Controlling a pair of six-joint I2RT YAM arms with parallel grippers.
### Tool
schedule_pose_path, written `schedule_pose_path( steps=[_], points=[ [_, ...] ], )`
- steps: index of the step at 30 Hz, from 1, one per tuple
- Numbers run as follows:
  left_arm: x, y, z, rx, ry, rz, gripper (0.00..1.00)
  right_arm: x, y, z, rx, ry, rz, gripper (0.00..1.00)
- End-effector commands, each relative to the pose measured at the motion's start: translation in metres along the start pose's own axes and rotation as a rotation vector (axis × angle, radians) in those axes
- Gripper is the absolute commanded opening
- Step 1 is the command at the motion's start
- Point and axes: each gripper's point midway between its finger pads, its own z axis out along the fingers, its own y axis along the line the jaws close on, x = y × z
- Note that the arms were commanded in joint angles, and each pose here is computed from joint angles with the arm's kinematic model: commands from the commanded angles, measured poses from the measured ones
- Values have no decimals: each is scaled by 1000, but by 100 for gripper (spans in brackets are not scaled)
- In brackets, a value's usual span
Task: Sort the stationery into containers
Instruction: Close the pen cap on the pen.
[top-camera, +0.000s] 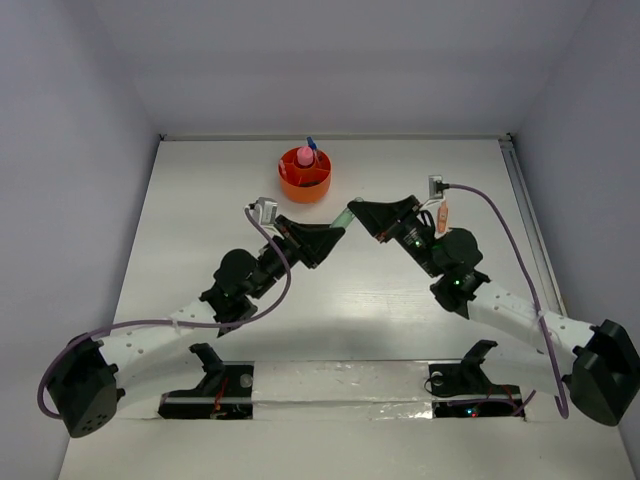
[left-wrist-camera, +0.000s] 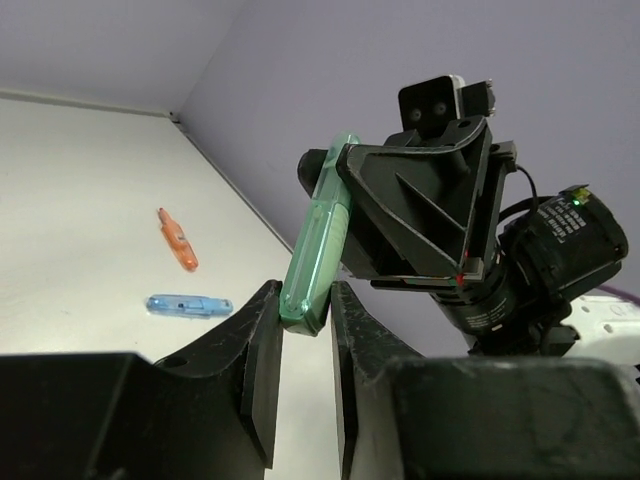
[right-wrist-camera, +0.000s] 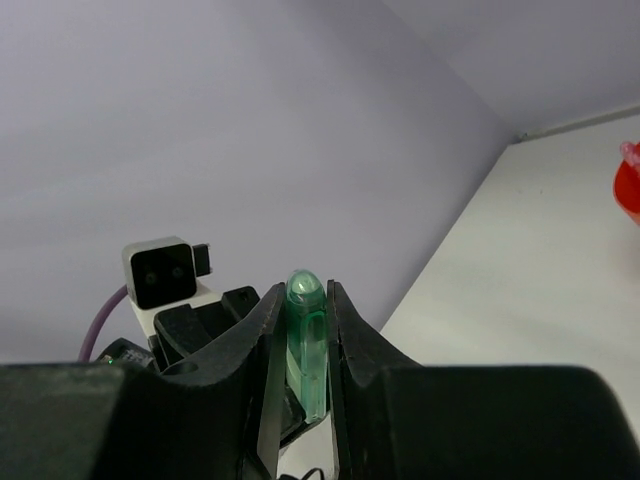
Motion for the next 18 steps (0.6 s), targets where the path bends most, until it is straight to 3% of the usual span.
schedule_pose_path(
  steps=[1, 6, 10, 13, 14, 16, 17, 18],
  points=[
    [-88, -65, 20, 162, -251, 91, 0, 130, -18, -52, 16, 559, -1, 0],
    [-86, -74, 38, 183, -203, 142, 0, 156, -21, -57, 23, 671, -9, 0],
    [-73, -59, 42, 127, -151, 142, 0, 139, -16, -54, 34, 602, -57, 0],
    [-58, -33, 29, 33, -117, 124, 26, 107, -3, -38, 39, 493, -152, 0],
    [-52, -24, 19, 2, -111, 113, 44, 93, -5, -30, 56, 450, -169, 0],
    [-41, -9, 6, -46, -85, 91, 59, 63, 6, -12, 29, 359, -186, 0],
    [-46, -10, -6, -55, -107, 59, 71, 55, 1, -3, 43, 336, -195, 0],
    [-29, 6, -17, -95, -65, 50, 75, 41, -4, 7, 62, 298, -208, 0]
  ],
)
